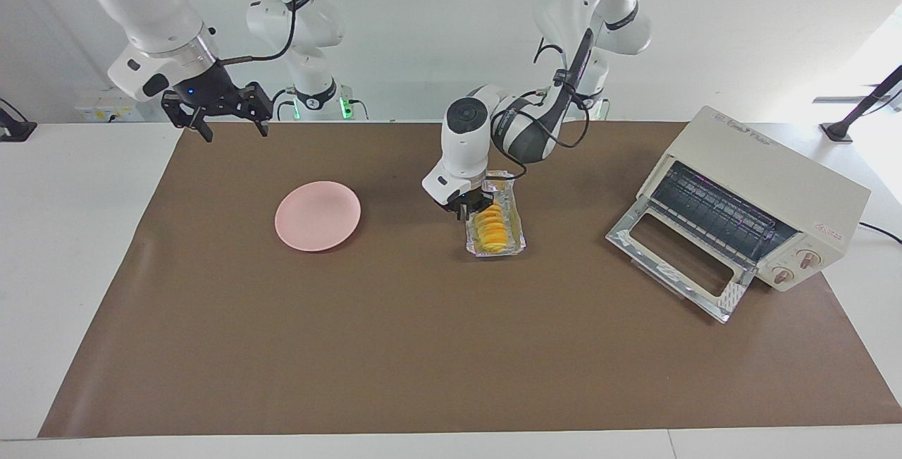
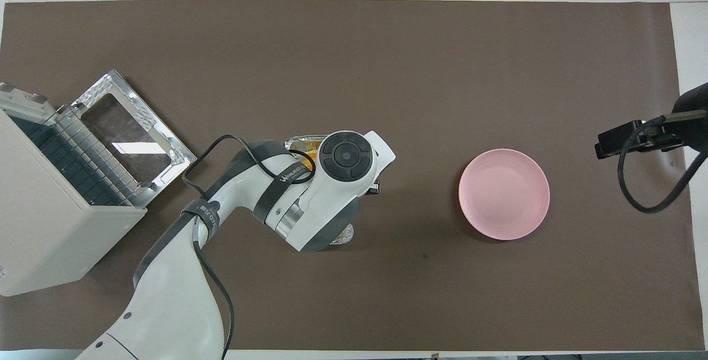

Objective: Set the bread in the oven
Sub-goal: 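Carry the foil tray into the open oven with the left gripper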

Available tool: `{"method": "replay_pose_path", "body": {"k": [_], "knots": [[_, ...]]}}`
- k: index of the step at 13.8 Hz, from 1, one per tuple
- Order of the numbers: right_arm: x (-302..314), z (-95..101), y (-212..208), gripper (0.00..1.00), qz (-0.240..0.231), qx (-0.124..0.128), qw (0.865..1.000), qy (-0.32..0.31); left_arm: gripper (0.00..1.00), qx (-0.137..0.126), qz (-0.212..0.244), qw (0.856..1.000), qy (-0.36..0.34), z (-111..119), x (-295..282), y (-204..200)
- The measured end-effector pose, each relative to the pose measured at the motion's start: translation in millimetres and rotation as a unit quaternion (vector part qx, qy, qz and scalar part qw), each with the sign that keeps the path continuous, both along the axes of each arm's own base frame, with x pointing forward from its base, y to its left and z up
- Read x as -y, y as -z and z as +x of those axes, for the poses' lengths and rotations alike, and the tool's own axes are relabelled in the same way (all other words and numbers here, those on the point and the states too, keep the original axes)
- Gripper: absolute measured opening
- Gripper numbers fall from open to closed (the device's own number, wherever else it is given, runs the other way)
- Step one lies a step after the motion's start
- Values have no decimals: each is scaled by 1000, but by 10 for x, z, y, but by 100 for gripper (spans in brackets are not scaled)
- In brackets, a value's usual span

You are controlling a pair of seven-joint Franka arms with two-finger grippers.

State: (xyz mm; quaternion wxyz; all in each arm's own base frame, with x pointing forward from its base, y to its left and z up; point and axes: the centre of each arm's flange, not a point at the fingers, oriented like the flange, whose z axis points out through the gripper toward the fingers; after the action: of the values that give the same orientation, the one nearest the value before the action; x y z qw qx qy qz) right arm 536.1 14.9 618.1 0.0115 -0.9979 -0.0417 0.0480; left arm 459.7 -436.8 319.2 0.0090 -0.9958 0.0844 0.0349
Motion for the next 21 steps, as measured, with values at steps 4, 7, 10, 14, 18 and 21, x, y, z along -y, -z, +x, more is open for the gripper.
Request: {"method": "replay_pose_path", "body": {"k": [4, 7, 10, 14, 18, 21], "knots": [[0, 0, 0, 100, 0, 0, 1000, 0, 2, 8, 3, 1000, -30, 189, -127, -95], [0, 0, 1, 100, 0, 0, 1000, 0, 2, 17, 2, 996, -88, 747, -427, -838], [0, 0, 1, 100, 0, 0, 1000, 0, 2, 32, 0, 985, -171, 1321, -1175, -1578], [0, 0, 1, 100, 0, 0, 1000, 0, 2, 39, 18, 954, -297, 1911, -2619, -1593], [0, 0, 1, 100, 0, 0, 1000, 0, 2, 13, 25, 919, -392, 2065, -3875, -1358], [0, 0, 1, 100, 0, 0, 1000, 0, 2, 8, 25, 912, -410, 2005, -4072, -1207]]}}
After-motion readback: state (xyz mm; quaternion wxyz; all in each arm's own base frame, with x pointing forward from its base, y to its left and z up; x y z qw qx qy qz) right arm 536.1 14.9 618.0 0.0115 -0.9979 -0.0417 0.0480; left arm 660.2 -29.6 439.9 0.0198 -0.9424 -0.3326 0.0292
